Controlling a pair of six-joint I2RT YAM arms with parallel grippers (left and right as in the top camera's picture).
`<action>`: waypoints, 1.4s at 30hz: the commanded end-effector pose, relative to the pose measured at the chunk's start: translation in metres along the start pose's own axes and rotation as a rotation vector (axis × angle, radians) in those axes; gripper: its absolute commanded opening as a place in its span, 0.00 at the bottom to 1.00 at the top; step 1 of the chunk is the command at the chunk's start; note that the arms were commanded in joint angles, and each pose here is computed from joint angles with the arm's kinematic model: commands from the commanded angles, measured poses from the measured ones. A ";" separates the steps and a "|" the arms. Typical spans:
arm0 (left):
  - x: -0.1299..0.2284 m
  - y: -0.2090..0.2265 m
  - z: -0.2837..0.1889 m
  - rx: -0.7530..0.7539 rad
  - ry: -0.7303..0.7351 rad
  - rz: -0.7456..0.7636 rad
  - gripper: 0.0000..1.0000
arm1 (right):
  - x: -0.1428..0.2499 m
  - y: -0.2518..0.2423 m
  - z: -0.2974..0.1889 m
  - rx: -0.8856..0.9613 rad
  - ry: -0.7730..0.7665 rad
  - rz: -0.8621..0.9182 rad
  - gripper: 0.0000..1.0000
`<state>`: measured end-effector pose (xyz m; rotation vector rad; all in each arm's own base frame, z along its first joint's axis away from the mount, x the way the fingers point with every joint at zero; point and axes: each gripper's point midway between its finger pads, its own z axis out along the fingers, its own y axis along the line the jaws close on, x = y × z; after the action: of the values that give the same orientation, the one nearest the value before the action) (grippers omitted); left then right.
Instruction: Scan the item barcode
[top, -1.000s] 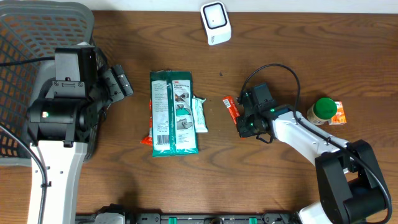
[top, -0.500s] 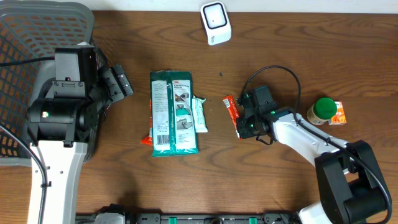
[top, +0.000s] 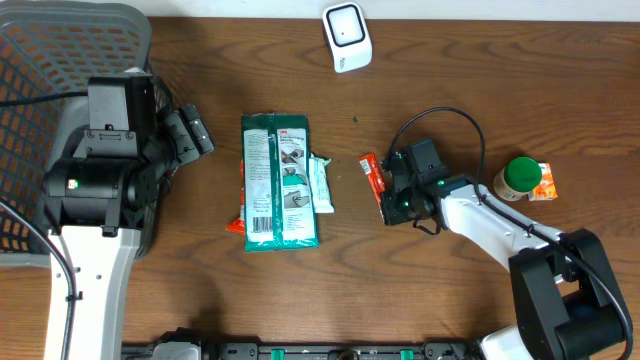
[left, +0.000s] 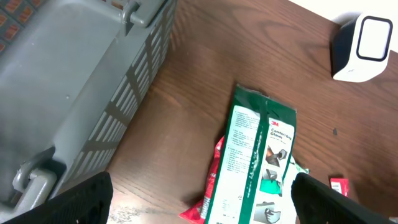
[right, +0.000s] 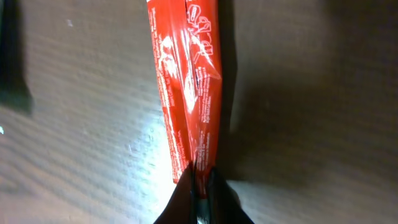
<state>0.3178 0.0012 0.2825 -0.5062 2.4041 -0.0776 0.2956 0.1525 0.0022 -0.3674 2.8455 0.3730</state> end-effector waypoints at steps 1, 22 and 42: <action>-0.003 0.002 -0.002 -0.008 -0.009 0.010 0.92 | -0.016 -0.008 -0.016 0.065 -0.034 -0.046 0.01; -0.003 0.002 -0.002 -0.008 -0.009 0.010 0.91 | -0.022 -0.061 -0.058 0.697 -0.087 -0.165 0.01; -0.003 0.002 -0.002 -0.008 -0.009 0.010 0.91 | 0.004 -0.023 -0.004 0.798 -0.009 -0.382 0.01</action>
<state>0.3178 0.0012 0.2825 -0.5062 2.4041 -0.0776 0.2997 0.1138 0.0036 -0.6933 2.5582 -0.8387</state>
